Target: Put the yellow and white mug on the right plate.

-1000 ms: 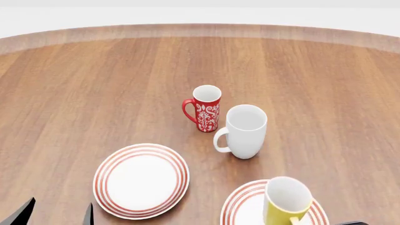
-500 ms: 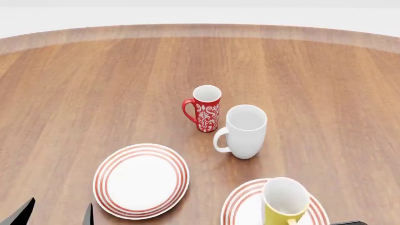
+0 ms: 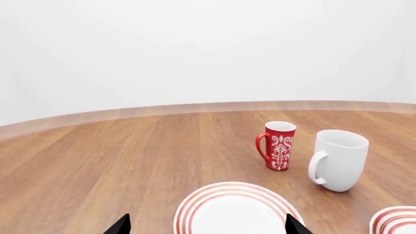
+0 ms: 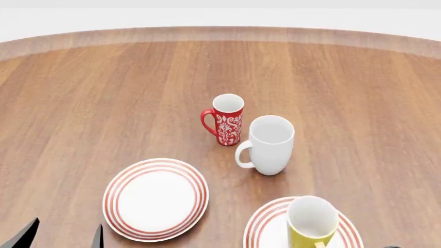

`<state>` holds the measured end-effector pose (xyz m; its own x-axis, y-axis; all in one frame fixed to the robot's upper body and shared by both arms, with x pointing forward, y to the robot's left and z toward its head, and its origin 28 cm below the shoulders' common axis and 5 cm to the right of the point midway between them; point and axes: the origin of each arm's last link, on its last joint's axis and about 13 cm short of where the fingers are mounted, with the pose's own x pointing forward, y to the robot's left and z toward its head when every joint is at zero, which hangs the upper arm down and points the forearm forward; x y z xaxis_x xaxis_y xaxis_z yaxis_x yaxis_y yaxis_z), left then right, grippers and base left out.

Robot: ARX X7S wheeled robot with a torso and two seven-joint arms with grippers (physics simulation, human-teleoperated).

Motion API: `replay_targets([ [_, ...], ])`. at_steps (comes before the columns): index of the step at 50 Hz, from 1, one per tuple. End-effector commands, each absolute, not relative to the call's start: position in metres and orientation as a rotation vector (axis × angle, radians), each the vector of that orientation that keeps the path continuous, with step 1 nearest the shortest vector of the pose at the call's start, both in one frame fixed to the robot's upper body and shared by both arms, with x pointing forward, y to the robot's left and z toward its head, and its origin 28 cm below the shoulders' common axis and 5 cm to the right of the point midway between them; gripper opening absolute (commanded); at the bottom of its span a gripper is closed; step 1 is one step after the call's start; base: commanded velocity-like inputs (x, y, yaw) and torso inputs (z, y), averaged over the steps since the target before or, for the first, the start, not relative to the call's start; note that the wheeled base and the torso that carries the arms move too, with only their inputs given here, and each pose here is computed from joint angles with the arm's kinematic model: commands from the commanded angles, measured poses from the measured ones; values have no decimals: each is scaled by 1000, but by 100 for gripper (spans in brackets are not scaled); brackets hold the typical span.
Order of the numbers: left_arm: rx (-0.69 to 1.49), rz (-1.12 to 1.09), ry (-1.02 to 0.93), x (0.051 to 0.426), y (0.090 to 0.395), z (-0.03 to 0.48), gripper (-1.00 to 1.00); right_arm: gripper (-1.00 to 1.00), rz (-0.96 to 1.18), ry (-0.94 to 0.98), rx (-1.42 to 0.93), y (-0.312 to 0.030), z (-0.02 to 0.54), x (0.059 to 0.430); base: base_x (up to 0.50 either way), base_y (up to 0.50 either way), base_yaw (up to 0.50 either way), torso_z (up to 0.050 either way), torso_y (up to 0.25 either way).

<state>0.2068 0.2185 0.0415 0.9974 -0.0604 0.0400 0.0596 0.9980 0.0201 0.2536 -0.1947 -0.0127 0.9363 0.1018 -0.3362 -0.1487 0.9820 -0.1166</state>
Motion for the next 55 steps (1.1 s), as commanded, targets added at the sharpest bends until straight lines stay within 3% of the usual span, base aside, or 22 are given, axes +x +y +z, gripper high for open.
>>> replay_targets([
  [1, 16, -56, -33, 207, 219, 41, 100, 100, 147, 309, -149, -191, -7, 249, 0, 0, 0, 0, 0],
  [25, 15, -65, -30, 207, 217, 41, 100, 100, 217, 5, -262, -165, 72, 201, 0, 0, 0, 0, 0],
  [55, 51, -107, -9, 205, 209, 28, 100, 100, 401, -68, -162, -104, 46, 188, 0, 0, 0, 0, 0],
])
